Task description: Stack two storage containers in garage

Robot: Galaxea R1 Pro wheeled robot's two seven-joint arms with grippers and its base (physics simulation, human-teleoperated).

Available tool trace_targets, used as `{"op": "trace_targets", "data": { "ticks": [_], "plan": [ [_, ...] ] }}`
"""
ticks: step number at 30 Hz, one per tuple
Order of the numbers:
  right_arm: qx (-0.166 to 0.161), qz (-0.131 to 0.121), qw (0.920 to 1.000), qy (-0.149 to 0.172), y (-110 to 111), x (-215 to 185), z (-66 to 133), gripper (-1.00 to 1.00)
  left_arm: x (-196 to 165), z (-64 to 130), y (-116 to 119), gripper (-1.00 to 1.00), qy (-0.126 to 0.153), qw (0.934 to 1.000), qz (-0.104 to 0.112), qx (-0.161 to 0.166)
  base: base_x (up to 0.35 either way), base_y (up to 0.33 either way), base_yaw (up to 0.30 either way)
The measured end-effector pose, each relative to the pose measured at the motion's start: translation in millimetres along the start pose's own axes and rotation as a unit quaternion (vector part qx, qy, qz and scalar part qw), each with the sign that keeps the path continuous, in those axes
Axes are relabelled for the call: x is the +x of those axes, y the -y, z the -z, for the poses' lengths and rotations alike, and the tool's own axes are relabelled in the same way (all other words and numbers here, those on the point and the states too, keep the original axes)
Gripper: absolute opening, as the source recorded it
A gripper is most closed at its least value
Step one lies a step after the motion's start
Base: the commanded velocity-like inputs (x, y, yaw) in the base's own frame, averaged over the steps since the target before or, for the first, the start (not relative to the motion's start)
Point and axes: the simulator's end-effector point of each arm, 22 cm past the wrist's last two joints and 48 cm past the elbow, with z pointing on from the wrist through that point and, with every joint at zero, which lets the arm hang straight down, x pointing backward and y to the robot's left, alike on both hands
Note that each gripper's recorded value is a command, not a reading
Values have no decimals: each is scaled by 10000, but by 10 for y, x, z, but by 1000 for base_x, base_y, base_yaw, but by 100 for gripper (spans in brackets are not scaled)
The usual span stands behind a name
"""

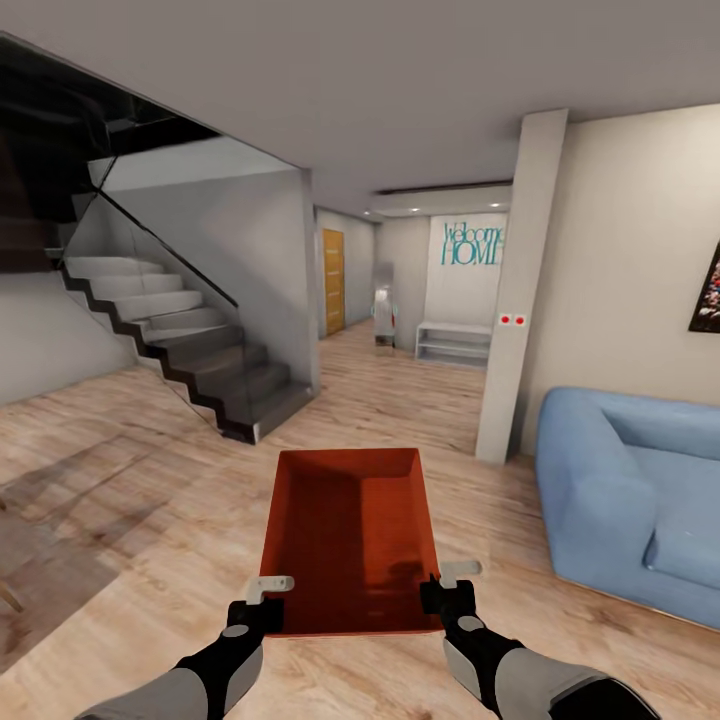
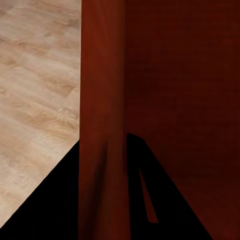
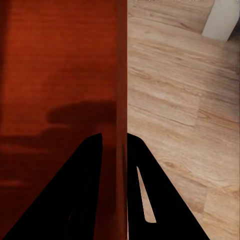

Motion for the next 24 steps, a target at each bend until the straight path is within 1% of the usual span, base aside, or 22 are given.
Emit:
{"op": "trace_targets", "data": {
  "ticks": [24],
  "plan": [
    [1, -5, 10000, 3, 1, 0, 0, -100, -3, 0, 1, -100, 3, 10000, -3, 0, 321, 0, -1]
  ]
}}
